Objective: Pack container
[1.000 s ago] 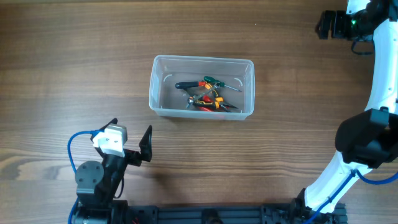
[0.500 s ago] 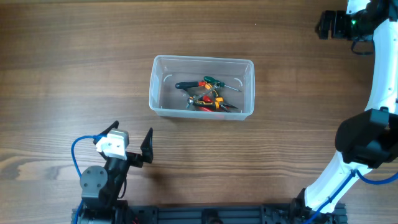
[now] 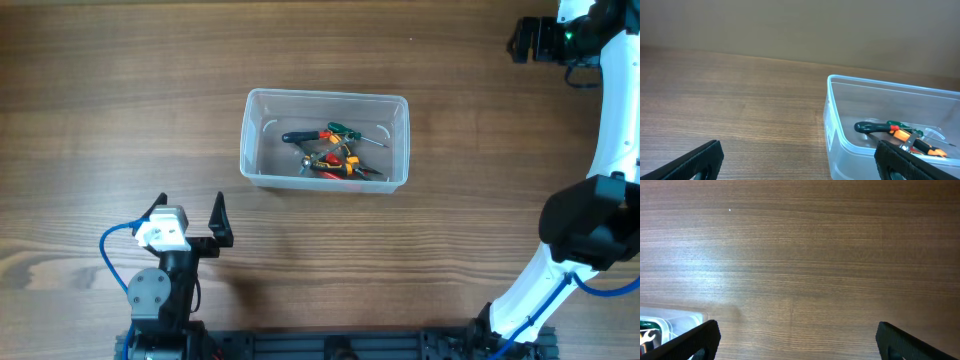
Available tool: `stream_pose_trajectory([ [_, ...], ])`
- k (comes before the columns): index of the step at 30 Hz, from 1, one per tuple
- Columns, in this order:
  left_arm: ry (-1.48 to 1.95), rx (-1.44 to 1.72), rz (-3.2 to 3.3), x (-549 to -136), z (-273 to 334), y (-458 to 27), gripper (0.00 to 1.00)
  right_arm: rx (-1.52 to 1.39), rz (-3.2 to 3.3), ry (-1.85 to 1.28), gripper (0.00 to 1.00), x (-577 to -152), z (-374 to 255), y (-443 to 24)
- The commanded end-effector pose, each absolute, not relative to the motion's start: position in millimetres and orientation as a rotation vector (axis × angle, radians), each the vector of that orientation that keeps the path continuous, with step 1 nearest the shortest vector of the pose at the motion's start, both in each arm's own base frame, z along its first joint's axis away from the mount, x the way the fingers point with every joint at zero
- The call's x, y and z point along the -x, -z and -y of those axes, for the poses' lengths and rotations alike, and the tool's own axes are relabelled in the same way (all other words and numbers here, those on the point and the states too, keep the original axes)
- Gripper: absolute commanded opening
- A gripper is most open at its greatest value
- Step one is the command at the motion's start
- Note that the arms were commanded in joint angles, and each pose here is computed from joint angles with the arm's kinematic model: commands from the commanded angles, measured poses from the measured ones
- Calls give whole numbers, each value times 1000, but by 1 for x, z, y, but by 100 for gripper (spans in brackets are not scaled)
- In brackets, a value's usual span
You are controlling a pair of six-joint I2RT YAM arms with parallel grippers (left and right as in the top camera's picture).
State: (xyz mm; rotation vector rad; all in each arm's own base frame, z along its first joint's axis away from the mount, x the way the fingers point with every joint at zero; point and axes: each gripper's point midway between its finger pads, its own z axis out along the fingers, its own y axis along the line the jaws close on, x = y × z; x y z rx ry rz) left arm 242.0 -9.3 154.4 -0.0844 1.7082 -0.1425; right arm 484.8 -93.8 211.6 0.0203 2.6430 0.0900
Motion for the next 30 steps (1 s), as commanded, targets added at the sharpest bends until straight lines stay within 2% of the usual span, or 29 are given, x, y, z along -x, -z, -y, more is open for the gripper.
stream_pose_trajectory([
  [1, 142, 112, -1701, -242, 6, -153, 100, -42, -2645, -88, 100, -485, 95, -210],
  [15, 142, 112, -1701, -242, 6, -153, 100, -38, -2637, -85, 100, -484, 94, -215],
  [17, 142, 112, -1702, -242, 6, -153, 100, -24, -2575, -65, 100, -477, 90, -245],
  [21, 142, 112, -1702, -242, 6, -153, 100, 9, -2349, 4, 100, -436, 78, -349],
  [23, 142, 112, -1702, -242, 6, -153, 100, 30, -2208, 42, 100, -399, 67, -407],
  [26, 142, 112, -1702, -242, 6, -153, 100, 96, -2033, 58, 100, -345, 37, -470],
  [30, 142, 112, -1702, -242, 6, -153, 100, 238, -1847, 1, 100, -279, -15, -522],
])
